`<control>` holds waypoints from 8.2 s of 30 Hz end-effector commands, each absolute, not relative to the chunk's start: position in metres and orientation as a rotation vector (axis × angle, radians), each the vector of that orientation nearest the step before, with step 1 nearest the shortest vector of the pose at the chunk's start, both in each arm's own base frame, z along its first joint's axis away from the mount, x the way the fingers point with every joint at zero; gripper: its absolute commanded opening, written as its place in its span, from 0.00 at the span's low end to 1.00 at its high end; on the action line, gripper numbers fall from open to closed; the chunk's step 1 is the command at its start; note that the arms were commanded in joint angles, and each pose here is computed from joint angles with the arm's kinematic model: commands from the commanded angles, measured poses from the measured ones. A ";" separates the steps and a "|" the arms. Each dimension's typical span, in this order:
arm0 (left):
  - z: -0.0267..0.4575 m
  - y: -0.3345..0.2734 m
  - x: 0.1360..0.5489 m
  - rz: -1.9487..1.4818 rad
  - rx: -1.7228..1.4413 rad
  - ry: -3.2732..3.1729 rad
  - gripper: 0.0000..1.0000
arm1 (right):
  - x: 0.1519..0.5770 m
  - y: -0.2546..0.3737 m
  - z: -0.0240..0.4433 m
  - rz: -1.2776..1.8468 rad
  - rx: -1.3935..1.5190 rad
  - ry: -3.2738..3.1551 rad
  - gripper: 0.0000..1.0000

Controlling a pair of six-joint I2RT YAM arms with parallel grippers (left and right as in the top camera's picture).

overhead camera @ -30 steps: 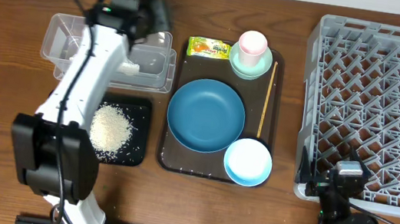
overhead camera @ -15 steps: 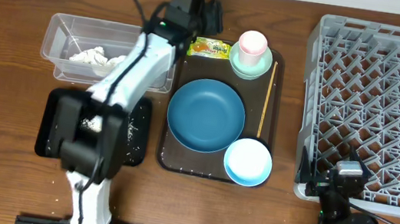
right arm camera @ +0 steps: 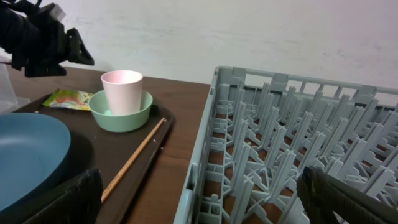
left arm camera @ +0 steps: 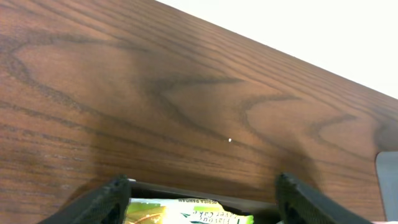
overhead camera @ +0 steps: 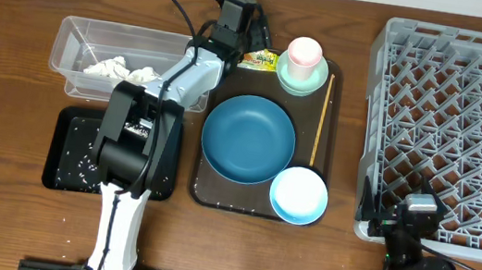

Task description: Sort waste into correct bins and load items into the dishwasher rack

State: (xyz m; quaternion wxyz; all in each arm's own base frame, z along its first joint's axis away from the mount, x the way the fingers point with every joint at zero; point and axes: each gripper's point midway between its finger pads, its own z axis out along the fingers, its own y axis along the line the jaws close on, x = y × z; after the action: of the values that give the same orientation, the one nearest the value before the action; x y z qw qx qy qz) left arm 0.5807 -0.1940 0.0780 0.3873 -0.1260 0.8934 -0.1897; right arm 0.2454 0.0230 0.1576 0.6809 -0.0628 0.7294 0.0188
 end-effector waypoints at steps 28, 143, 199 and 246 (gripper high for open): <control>0.002 -0.195 0.525 -0.040 0.089 2.546 0.79 | 0.246 0.018 0.157 0.016 -0.135 1.639 0.99; -0.002 -0.213 0.480 -0.241 0.162 2.742 0.81 | 0.246 0.018 0.157 0.016 -0.135 1.639 0.99; 0.054 -0.197 0.531 -0.599 -1.108 2.342 0.68 | 0.246 0.018 0.157 0.016 -0.135 1.639 0.99; 0.002 -0.215 0.523 -0.612 -1.088 2.448 0.68 | 0.246 0.018 0.157 0.016 -0.135 1.639 0.99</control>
State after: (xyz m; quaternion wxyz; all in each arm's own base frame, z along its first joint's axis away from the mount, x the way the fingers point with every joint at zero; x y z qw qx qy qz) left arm 0.5297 -0.2215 0.0251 0.1973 -0.4114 0.8539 -0.2503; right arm 0.2454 0.0230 0.1576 0.6809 -0.0628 0.7294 0.0188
